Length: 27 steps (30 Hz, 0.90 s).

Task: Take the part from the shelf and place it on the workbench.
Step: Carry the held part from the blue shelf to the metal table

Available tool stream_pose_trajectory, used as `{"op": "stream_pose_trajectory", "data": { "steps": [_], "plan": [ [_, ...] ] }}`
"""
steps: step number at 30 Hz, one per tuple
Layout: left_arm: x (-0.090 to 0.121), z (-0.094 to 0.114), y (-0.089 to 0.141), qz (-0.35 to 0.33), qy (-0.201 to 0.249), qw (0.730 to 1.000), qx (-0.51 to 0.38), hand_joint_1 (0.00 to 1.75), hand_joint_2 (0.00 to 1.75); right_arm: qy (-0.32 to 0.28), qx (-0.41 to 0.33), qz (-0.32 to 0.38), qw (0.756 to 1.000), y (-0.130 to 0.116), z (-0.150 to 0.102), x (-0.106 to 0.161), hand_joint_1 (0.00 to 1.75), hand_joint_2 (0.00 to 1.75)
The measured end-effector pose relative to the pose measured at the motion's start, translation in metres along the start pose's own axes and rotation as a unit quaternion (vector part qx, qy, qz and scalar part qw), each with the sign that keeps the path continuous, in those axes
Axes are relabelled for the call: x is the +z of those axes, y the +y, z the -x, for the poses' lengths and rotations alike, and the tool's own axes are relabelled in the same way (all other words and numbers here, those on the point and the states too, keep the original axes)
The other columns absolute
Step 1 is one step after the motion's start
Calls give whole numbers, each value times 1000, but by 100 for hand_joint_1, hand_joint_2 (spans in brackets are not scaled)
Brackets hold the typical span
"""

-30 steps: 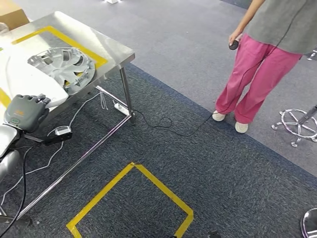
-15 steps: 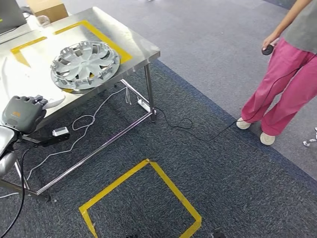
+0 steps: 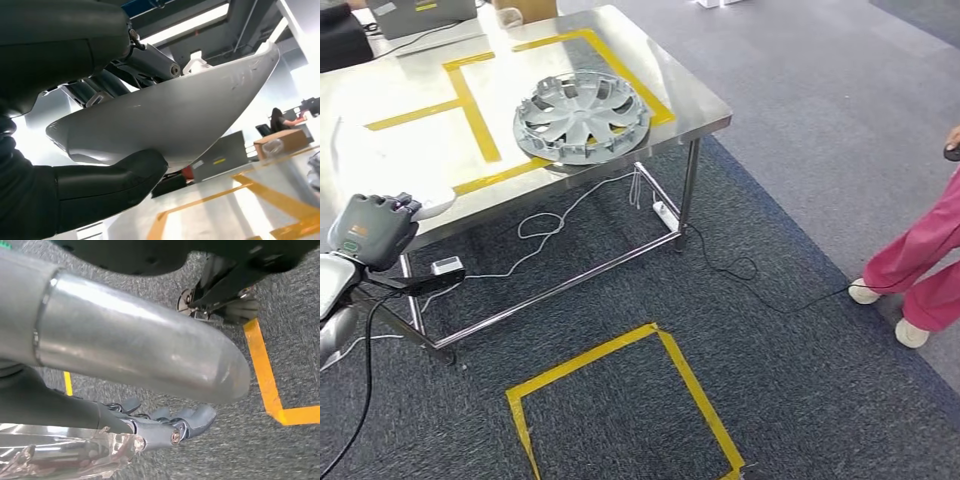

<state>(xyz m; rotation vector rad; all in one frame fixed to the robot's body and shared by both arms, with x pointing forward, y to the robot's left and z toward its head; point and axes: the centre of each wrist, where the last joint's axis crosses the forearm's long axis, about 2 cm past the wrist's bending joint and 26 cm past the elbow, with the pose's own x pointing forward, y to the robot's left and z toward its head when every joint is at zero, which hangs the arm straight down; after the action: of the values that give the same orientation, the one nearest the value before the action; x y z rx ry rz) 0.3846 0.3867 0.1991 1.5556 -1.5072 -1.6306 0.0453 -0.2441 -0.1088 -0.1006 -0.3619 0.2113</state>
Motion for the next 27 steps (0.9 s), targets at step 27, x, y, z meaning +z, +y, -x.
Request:
{"op": "stream_pose_trajectory", "data": {
  "steps": [27],
  "plan": [
    [-2,2,1,-2,3,1000,-1,175,175,17,-16,6,1000,-2,-1,-1,0,0]
  ]
}}
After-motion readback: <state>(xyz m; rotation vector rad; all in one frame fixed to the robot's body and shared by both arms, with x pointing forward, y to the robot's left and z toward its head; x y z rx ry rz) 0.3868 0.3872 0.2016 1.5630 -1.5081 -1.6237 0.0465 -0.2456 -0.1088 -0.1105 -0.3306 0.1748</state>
